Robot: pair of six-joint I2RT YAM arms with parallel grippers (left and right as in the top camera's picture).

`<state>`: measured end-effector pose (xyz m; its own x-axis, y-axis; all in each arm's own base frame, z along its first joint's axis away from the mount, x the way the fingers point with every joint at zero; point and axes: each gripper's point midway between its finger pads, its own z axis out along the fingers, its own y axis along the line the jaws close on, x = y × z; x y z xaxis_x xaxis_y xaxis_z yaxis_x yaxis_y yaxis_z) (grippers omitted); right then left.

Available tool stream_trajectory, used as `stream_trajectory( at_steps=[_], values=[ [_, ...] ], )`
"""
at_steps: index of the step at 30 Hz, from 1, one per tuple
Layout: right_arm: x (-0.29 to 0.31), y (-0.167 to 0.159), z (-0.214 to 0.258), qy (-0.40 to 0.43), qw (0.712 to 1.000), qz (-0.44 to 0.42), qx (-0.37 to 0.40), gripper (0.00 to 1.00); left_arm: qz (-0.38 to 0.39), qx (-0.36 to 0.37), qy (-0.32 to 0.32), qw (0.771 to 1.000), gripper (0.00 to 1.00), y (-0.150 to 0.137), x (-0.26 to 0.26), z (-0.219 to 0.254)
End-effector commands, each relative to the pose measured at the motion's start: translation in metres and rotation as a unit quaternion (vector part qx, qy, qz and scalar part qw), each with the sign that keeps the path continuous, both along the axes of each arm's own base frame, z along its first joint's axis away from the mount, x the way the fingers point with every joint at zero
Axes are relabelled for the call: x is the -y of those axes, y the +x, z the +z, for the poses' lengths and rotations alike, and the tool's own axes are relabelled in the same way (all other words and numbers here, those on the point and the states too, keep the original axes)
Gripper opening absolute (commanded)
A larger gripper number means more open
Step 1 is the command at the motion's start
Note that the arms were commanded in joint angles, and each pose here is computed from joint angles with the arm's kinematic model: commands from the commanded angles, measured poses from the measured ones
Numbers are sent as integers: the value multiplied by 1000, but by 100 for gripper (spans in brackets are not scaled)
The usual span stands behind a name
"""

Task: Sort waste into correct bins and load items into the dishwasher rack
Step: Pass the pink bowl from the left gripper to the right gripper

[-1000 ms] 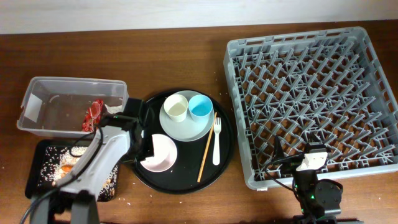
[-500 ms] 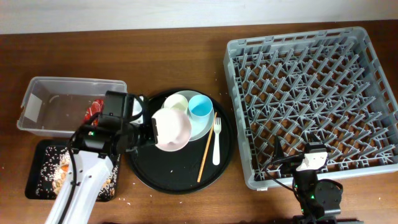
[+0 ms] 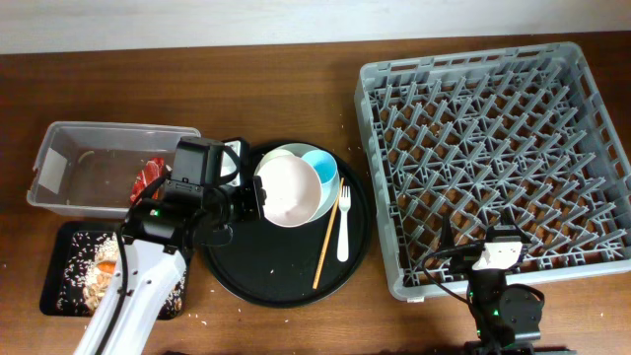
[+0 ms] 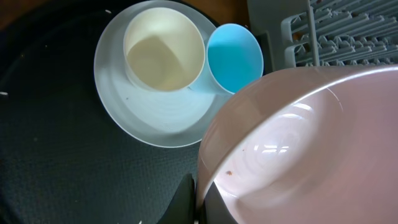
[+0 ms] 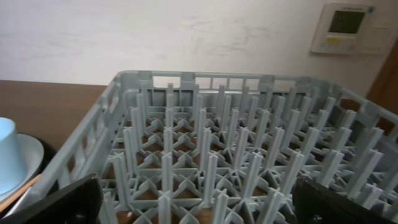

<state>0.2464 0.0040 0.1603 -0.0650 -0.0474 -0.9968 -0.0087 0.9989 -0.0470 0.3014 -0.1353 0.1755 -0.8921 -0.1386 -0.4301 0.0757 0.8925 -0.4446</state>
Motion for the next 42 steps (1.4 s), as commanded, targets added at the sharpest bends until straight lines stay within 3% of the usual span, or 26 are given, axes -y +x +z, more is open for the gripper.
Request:
stream_trajectory(
  at_steps=[1, 3, 5, 9, 10, 12, 13, 14, 16, 18, 22, 25, 28, 29, 30, 34, 38, 42],
  values=[
    [-70, -15, 4, 44, 978, 205, 3, 99, -19, 10, -39, 999, 0, -2, 13, 16],
    [-66, -18, 24, 101, 976, 191, -3, 99, -18, 12, -40, 999, 0, -1, 13, 19],
    [-58, -32, 92, 97, 980, 171, 24, 99, -19, 45, -48, 998, 0, 10, 16, 47],
    [-59, -30, 190, 111, 977, 162, -86, 99, 7, 59, -21, 998, 0, 23, 7, 68],
    [-64, -23, 209, 115, 972, 172, -114, 99, 6, 54, -20, 998, 0, 26, 7, 66],
    [-102, -2, 251, 137, 938, 285, -144, 99, -15, 14, -38, 999, 0, 29, 20, 47],
    [-112, 2, 245, 150, 922, 313, -172, 99, -25, 1, -49, 998, 0, 31, 27, 40],
    [-130, 7, 232, 181, 887, 367, -216, 85, -45, -4, -57, 997, 0, 34, 34, 36],
    [-129, 27, 179, 235, 857, 315, -334, 76, -51, -9, -59, 997, 0, 39, 37, 30],
    [-129, 45, 136, 203, 860, 249, -396, 70, -70, -3, -65, 995, 0, 37, 50, 31],
    [-153, 42, 109, 58, 901, 160, -399, 63, -102, 5, -37, 994, 0, 28, 78, 24],
    [-181, 42, 90, 18, 893, 175, -414, 63, -122, 5, -37, 992, 0, 19, 91, 24],
    [-187, 66, 52, -24, 887, 138, -441, 62, -118, 4, -19, 993, 0, 17, 90, 20],
    [-189, 70, 45, -28, 885, 137, -445, 56, -118, 3, -18, 993, 0, 17, 89, 20],
    [-191, 73, 45, -27, 886, 138, -442, 42, -116, 4, -15, 993, 0, 17, 88, 20],
    [-192, 74, 88, -5, 906, 151, -394, 40, -94, -3, 22, 995, 0, 19, 75, 11],
    [-189, 69, 83, -12, 901, 148, -408, 29, -94, -3, 22, 995, 0, 19, 75, 11],
    [-187, 66, 70, -22, 892, 142, -430, 28, -94, 5, 19, 995, 0, 22, 76, 13]
  ],
)
